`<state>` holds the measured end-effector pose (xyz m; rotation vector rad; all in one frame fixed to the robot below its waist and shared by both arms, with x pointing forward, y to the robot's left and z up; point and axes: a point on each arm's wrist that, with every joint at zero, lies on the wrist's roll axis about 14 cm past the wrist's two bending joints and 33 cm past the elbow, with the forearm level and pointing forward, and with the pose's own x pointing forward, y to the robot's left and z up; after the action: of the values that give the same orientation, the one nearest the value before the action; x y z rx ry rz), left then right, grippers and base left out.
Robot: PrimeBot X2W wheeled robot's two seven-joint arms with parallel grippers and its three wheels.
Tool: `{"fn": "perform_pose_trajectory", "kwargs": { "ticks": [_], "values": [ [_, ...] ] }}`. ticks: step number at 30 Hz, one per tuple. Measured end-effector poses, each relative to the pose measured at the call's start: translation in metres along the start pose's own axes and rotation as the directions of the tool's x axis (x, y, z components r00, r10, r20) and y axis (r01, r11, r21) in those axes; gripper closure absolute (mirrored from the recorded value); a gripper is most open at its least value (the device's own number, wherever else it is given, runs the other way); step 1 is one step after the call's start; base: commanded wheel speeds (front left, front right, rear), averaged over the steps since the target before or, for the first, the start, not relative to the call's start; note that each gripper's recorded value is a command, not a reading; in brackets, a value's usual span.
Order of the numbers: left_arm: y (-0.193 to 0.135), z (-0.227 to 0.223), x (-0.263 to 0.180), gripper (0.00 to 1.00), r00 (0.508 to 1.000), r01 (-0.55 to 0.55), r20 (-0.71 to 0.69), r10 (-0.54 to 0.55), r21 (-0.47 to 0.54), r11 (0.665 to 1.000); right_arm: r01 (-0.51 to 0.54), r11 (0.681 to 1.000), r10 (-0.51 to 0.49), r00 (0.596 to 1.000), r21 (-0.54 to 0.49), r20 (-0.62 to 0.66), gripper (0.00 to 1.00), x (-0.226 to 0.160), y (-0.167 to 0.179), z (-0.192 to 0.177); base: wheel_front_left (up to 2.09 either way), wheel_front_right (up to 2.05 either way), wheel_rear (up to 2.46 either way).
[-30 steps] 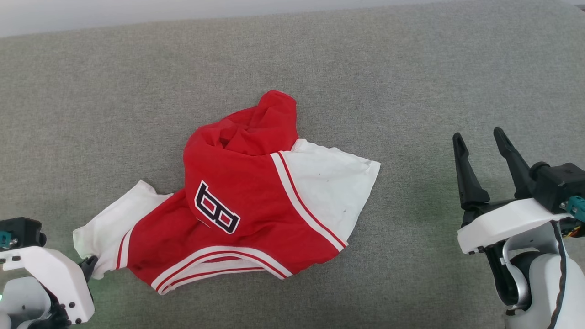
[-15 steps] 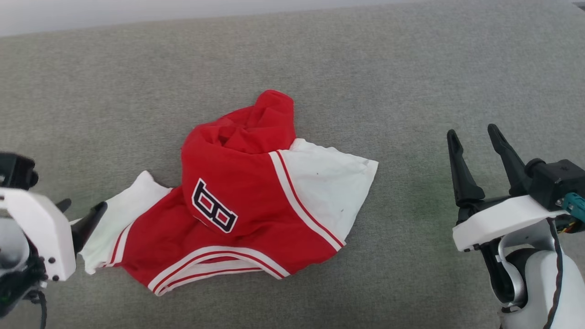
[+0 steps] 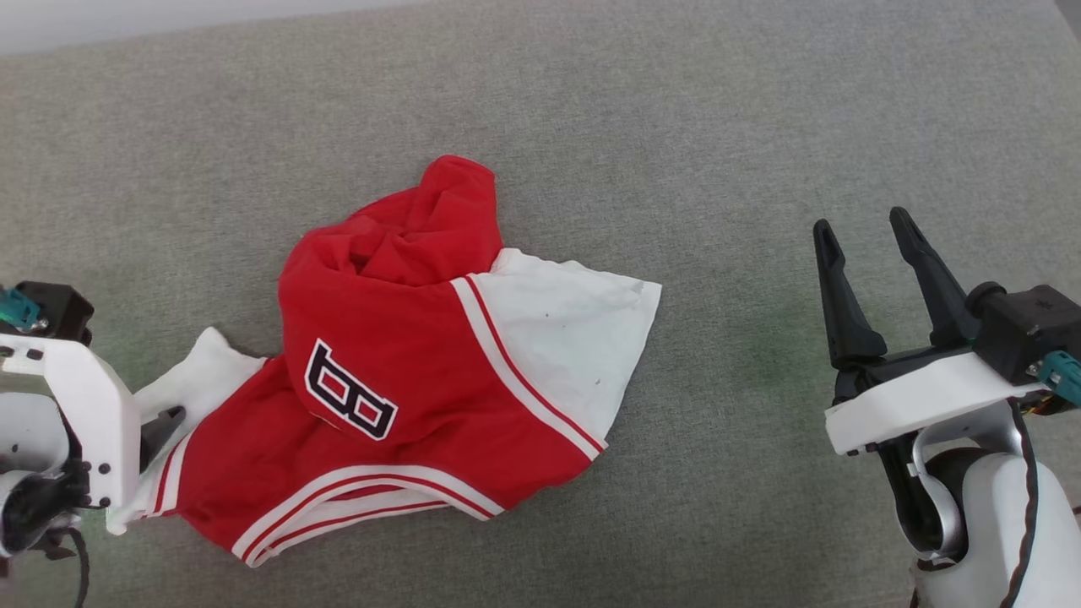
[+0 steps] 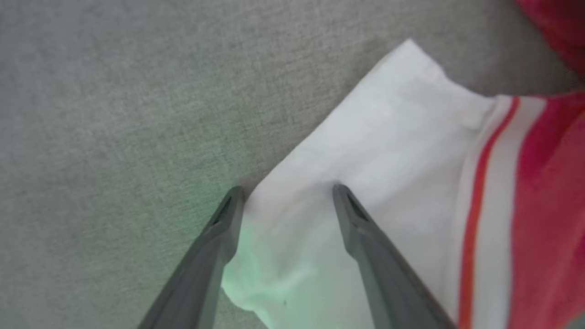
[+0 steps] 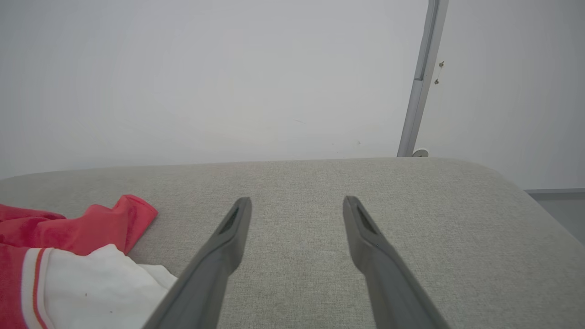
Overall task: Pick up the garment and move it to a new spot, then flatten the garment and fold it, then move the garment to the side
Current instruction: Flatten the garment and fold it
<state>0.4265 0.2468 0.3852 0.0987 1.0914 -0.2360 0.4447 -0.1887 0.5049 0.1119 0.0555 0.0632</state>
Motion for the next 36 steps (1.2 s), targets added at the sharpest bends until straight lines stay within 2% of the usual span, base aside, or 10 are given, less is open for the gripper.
{"fn": "perform_pose_trajectory", "kwargs": {
  "ticks": [2,3,4,5,18,26,31,33,34,36],
  "values": [
    [0.000,-0.005,0.007,0.00,1.000,0.003,-0.023,-0.003,-0.014,1.000,0.003,1.000,-0.003,1.000,0.001,0.003,0.00,0.000,-0.001,0.000,0.00,0.00,0.00],
    [0.000,-0.007,0.009,0.57,0.999,0.005,-0.036,-0.006,-0.026,1.000,0.004,1.000,-0.004,1.000,0.001,0.004,0.00,-0.001,-0.001,0.000,0.00,0.00,0.00],
    [0.001,-0.007,0.011,0.57,0.999,0.007,-0.040,-0.008,-0.029,1.000,0.005,1.000,-0.005,1.000,0.001,0.006,0.00,-0.001,-0.001,0.001,0.00,0.00,0.00],
    [0.001,-0.007,0.012,1.00,0.999,0.013,-0.042,-0.014,-0.037,0.999,0.005,1.000,-0.005,1.000,0.002,0.007,0.00,-0.001,-0.001,0.001,0.00,0.00,0.00],
    [0.034,0.026,-0.035,1.00,0.975,-0.062,0.207,0.087,-0.125,0.990,-0.045,0.999,0.047,0.994,-0.014,0.098,0.00,0.000,0.016,0.031,0.00,0.00,0.00],
    [0.069,-0.009,-0.070,1.00,0.953,-0.204,0.177,0.244,-0.218,0.954,-0.092,0.996,0.093,0.989,-0.016,0.116,0.00,0.002,0.033,0.041,0.00,0.00,0.00],
    [0.060,-0.034,-0.062,1.00,0.968,-0.169,0.138,0.212,-0.270,0.948,-0.105,0.994,0.106,0.989,-0.012,0.101,0.00,0.005,0.037,0.036,0.00,0.00,0.00],
    [0.059,-0.037,-0.059,0.69,0.968,-0.163,0.141,0.207,-0.272,0.948,-0.110,0.994,0.111,0.989,-0.010,0.093,0.00,0.006,0.039,0.034,0.00,0.00,0.00],
    [0.059,-0.038,-0.058,0.00,0.969,-0.161,0.141,0.205,-0.271,0.949,-0.113,0.994,0.113,0.989,-0.010,0.090,0.00,0.007,0.040,0.033,0.00,0.00,0.00],
    [0.061,-0.039,-0.056,0.00,0.969,-0.161,0.138,0.206,-0.279,0.947,-0.119,0.993,0.119,0.989,-0.009,0.084,0.00,0.008,0.042,0.032,0.00,0.00,0.00]
  ]
}}
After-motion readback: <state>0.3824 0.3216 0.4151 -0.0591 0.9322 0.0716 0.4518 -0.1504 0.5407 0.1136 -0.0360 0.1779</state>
